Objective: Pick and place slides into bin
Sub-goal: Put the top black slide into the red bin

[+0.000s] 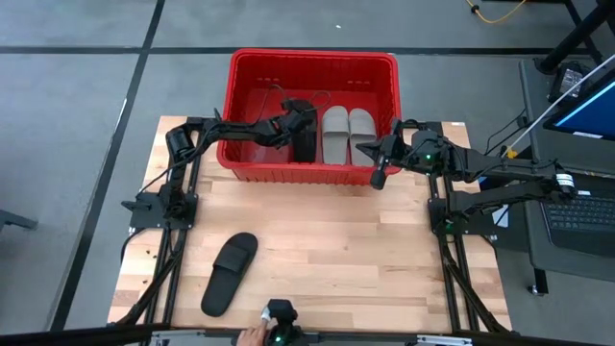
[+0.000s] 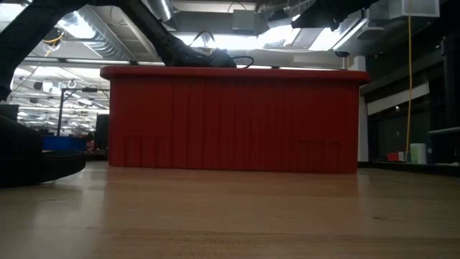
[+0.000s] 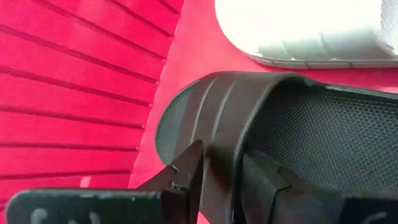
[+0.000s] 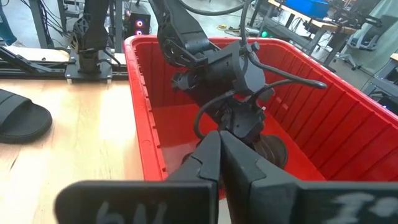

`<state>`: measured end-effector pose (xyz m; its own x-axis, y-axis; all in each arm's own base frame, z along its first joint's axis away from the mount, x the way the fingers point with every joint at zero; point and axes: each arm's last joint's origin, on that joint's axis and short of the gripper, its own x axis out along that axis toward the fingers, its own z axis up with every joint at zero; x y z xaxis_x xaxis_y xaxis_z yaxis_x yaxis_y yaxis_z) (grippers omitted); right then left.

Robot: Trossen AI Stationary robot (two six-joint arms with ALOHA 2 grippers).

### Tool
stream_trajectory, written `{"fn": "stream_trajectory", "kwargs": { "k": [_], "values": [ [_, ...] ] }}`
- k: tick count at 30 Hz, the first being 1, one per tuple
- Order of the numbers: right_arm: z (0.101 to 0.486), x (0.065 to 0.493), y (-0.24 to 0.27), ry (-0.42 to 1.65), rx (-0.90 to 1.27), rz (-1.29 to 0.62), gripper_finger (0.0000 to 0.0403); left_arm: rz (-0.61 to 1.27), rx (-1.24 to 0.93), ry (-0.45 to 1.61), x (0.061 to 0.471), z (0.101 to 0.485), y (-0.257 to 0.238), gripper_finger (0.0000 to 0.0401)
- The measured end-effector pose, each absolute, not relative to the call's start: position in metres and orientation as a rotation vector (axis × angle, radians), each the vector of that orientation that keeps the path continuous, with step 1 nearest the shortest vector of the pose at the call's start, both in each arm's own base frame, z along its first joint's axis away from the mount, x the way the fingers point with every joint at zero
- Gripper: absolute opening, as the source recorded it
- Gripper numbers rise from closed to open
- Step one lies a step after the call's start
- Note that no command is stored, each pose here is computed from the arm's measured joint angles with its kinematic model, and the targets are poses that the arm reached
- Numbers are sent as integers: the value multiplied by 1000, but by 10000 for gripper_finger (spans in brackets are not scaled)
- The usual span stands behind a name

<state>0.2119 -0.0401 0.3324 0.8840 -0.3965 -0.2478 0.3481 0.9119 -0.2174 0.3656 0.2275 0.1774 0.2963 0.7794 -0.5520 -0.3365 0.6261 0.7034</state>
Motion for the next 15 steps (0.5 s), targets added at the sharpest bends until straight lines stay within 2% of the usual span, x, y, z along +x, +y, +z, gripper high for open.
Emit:
{"fn": "stream_trajectory", "kwargs": {
  "k": [15],
  "values": [
    [332,212,-40,293,-169,-389,25,795,469,1016,366,176,224,138]
  ]
}}
